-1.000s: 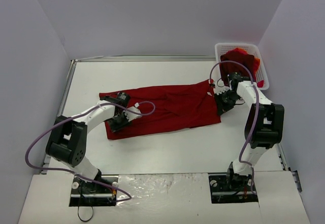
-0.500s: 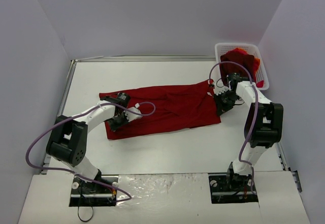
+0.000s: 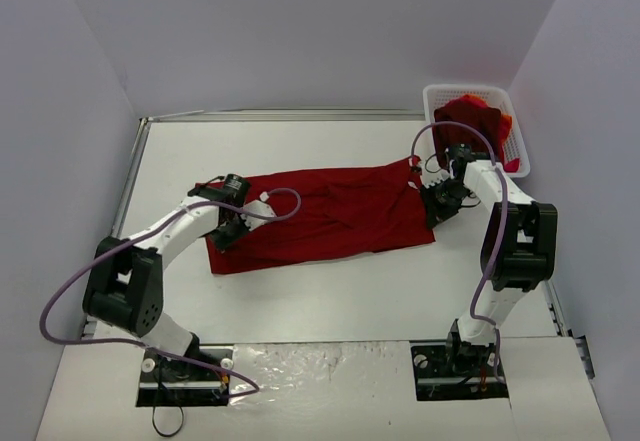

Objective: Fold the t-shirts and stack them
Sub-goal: Flatten out the tshirt

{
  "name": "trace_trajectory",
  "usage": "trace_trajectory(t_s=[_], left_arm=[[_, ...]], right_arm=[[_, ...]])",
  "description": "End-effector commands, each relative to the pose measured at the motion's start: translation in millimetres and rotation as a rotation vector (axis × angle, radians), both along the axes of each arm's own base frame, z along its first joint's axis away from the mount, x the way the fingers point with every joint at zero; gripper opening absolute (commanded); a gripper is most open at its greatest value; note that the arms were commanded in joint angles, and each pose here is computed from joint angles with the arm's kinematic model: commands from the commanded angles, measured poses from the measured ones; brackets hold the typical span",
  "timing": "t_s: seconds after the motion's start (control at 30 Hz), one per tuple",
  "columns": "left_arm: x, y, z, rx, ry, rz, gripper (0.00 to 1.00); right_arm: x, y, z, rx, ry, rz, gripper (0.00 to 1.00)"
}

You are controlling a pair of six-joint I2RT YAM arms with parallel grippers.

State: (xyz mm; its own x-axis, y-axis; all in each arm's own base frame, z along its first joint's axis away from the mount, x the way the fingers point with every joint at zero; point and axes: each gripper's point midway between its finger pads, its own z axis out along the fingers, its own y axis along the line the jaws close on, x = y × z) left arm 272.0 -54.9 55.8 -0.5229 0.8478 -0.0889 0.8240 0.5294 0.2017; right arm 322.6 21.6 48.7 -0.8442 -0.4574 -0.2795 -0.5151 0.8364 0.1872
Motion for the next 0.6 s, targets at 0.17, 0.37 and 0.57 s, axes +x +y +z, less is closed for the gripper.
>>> trace_trajectory(t_s=[0.17,0.37,0.57], left_arm=[[78.7,43.0,152.4,-0.015,-0.644,0.375,0.02],[90.5,67.9,212.2,-0.049,-0.857,0.547,0.02],[98.8,58.6,240.0,-0.126,-0.856,0.560,0.02]], right_arm=[[18.9,1.1,53.3,-0.009,-0.135,-0.057,0.00],[60.4,-1.4,108.5,-0.007,-0.301,-0.116,0.00],[113.4,-4.3,176.0,0.005,-0.486,-0.182,0.00]])
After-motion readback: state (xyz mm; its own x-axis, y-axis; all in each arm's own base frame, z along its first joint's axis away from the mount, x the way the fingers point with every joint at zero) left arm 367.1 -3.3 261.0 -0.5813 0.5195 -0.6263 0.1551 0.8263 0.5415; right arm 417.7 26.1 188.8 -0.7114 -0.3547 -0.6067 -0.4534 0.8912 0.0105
